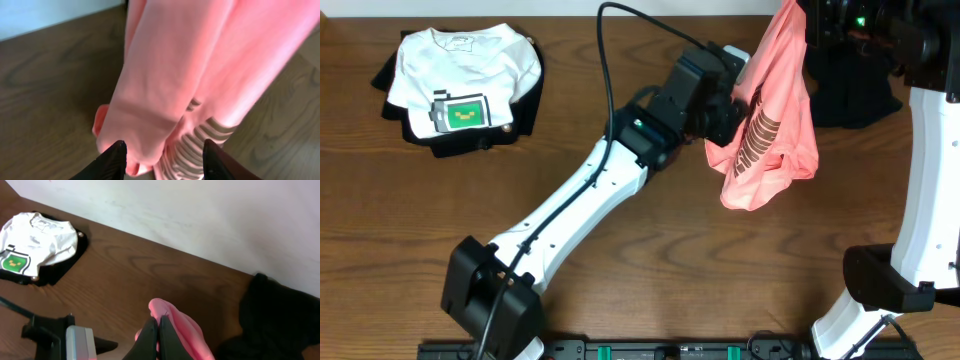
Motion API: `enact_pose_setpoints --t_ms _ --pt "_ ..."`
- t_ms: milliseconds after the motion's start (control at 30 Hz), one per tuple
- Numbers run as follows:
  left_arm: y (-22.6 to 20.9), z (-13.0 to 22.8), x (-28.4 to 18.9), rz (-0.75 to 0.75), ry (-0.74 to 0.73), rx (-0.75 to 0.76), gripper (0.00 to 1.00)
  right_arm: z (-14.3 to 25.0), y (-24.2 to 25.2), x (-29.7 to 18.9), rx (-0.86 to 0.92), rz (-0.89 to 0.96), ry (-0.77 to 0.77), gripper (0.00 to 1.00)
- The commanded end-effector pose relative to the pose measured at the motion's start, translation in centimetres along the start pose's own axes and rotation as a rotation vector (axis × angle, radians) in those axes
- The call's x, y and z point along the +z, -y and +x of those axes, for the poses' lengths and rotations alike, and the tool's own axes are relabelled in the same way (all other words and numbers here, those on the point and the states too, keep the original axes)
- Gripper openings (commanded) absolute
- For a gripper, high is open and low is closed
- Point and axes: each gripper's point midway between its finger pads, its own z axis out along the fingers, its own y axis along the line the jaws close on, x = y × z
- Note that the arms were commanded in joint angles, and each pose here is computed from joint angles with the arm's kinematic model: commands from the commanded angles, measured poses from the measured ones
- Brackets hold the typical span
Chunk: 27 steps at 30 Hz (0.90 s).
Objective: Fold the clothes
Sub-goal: 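Reach the left gripper to the hanging shirt's lower edge and grasp it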
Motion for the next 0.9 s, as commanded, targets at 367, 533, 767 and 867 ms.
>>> enact_pose_setpoints --t_ms 367,533,767,867 --pt "-1.3 0.1 4.4 -0.092 0.07 0.02 0.5 0.1 0.1 -1.1 0.021 0.009 0.001 0.01" --pt "-1.7 0.6 5.9 -0.095 0.071 0.02 0.5 0.1 0.2 -1.2 0.016 0.01 0.003 0.01" --pt "-3.7 1.6 7.1 -0.193 0.058 0.017 0.5 0.1 0.3 -1.2 0.01 0.011 0.003 0.01" --pt "-4.2 2.1 7.7 -0.207 0.05 0.016 0.5 0.1 0.3 -1.2 0.01 0.011 0.003 0.01"
